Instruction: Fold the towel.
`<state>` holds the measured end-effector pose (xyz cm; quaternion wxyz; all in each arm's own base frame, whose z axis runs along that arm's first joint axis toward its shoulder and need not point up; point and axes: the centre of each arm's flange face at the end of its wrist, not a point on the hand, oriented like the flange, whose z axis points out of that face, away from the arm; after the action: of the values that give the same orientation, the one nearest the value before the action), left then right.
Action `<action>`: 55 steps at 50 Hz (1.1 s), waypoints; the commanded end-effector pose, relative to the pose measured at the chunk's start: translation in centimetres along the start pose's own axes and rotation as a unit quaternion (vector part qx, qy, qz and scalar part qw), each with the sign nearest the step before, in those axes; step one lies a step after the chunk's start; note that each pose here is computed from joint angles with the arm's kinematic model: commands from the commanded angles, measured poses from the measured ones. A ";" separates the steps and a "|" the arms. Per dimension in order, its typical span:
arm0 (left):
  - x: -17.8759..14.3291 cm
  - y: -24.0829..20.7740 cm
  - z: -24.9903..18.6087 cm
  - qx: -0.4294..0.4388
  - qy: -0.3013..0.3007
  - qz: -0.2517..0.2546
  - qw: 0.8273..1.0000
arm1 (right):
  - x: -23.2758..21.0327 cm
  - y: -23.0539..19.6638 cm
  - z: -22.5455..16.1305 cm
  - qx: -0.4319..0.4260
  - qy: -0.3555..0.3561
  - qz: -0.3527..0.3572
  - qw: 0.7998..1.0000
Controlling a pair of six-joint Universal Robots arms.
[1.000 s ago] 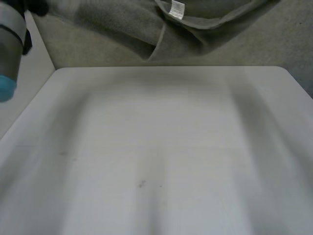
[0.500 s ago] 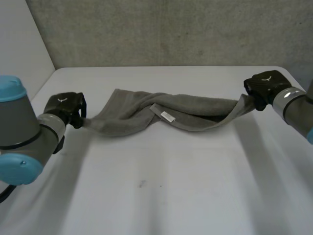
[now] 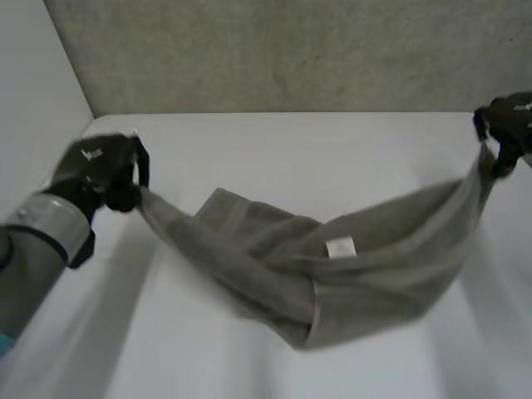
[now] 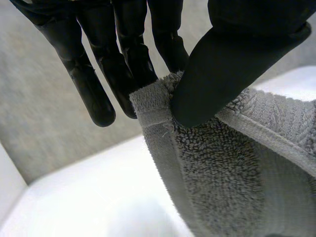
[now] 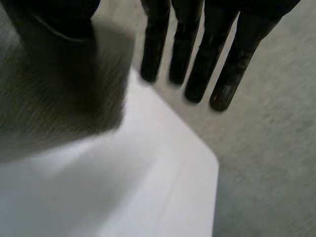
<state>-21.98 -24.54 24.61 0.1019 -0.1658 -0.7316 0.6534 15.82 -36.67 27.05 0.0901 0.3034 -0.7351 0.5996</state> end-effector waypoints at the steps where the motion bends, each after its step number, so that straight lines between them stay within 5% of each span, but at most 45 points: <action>1: 1.0 2.5 -0.1 -0.033 0.017 0.008 0.999 | -0.7 1.2 0.0 -0.029 -0.004 -0.007 1.000; 10: 1.0 2.5 0.0 -0.033 0.018 0.030 0.999 | -4.0 -3.3 -4.7 0.038 -0.034 0.023 0.998; 20: 1.1 2.8 0.0 -0.036 0.019 0.030 0.999 | -17.0 -0.4 -10.9 -0.007 -0.223 -0.012 0.975; 31: 1.1 3.2 0.0 -0.036 0.019 0.030 0.999 | -21.9 2.5 -8.5 -0.009 -0.245 0.014 0.969; 48: 1.1 3.4 0.0 -0.033 0.019 0.032 0.999 | -23.5 2.5 -6.3 -0.014 -0.222 0.003 0.975; 55: 0.6 2.5 0.3 -0.020 0.009 0.032 0.999 | -17.4 -6.4 -9.3 0.111 -0.162 0.032 0.980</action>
<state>-22.63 -23.91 21.29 0.0887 -0.2037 -0.7439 0.6303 31.91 -23.01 17.43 -0.0730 0.4149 -0.7324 0.5350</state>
